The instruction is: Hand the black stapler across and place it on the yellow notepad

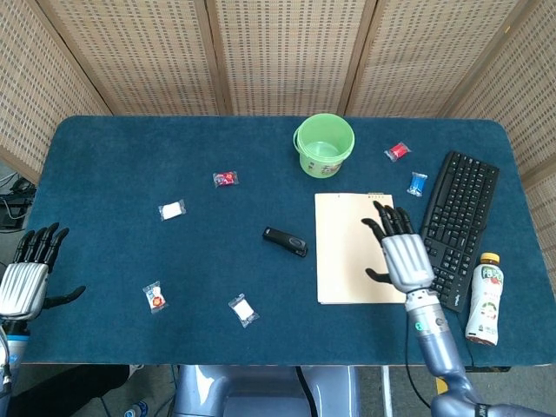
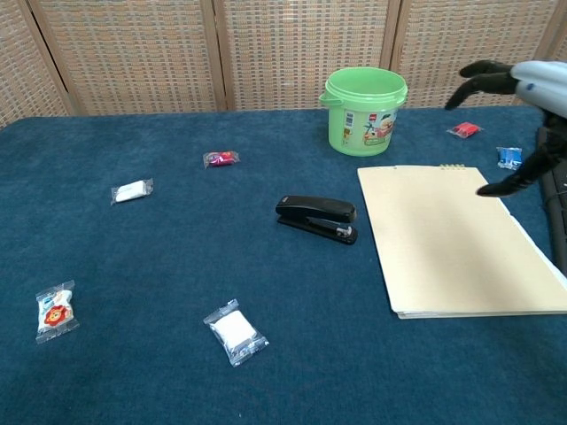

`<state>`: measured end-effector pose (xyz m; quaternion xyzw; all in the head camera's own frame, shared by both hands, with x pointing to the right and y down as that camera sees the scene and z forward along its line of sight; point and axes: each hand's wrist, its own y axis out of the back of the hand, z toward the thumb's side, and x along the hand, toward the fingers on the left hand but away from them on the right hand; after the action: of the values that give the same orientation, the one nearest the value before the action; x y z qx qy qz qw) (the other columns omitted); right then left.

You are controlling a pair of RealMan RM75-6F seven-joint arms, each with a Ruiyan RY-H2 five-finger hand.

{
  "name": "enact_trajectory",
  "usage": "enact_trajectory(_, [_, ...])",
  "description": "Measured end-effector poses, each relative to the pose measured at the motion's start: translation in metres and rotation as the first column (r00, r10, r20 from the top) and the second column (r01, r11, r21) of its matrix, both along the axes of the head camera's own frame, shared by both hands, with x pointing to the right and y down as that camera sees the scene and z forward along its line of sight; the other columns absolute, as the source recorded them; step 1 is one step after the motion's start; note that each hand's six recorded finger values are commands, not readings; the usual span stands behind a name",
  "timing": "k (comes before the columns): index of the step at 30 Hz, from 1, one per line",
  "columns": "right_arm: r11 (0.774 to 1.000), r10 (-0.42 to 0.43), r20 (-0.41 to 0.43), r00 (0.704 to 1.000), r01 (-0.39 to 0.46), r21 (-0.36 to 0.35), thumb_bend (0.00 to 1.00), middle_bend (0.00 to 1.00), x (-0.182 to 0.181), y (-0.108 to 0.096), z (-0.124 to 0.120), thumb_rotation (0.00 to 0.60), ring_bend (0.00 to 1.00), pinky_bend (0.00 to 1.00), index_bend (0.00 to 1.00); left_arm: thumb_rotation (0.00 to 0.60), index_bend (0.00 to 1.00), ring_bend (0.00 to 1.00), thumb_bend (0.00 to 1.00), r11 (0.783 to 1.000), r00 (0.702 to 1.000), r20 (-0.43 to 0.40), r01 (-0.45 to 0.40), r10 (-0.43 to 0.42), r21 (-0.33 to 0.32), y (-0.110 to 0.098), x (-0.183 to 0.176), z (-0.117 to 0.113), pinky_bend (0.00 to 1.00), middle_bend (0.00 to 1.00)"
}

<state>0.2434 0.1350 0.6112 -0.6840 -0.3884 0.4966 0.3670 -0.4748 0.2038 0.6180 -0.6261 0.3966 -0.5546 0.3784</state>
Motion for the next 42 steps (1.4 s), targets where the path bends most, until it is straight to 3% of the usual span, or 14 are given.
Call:
enact_trajectory(7, [0.999, -0.029, 0.045, 0.999, 0.031, -0.041, 0.16, 0.00, -0.079, -0.014, 0.012, 0.600, 0.00, 0.01, 0.31, 0.600, 0.00, 0.00, 0.17, 1.000, 1.000, -0.005, 0.017, -0.017, -0.018, 0.004, -0.009, 0.009, 0.00, 0.00])
enact_trajectory(16, [0.993, 0.014, 0.038, 0.999, -0.010, -0.115, 0.20, 0.00, -0.136, -0.032, 0.046, 0.600, 0.00, 0.01, 0.32, 0.600, 0.00, 0.00, 0.17, 0.998, 0.999, -0.040, 0.021, -0.023, -0.052, 0.006, -0.013, 0.018, 0.00, 0.00])
enact_trajectory(28, [0.973, 0.087, -0.032, 0.996, -0.092, -0.211, 0.20, 0.00, -0.142, -0.028, 0.092, 0.600, 0.00, 0.01, 0.32, 0.600, 0.00, 0.00, 0.17, 0.997, 0.998, -0.057, 0.023, -0.027, -0.070, 0.005, -0.015, 0.023, 0.00, 0.00])
enact_trajectory(42, [0.965, 0.109, -0.060, 0.992, -0.120, -0.234, 0.21, 0.00, -0.143, -0.026, 0.113, 0.600, 0.00, 0.01, 0.34, 0.600, 0.00, 0.00, 0.17, 0.997, 0.997, -0.074, 0.014, -0.019, -0.077, 0.006, -0.013, 0.022, 0.00, 0.00])
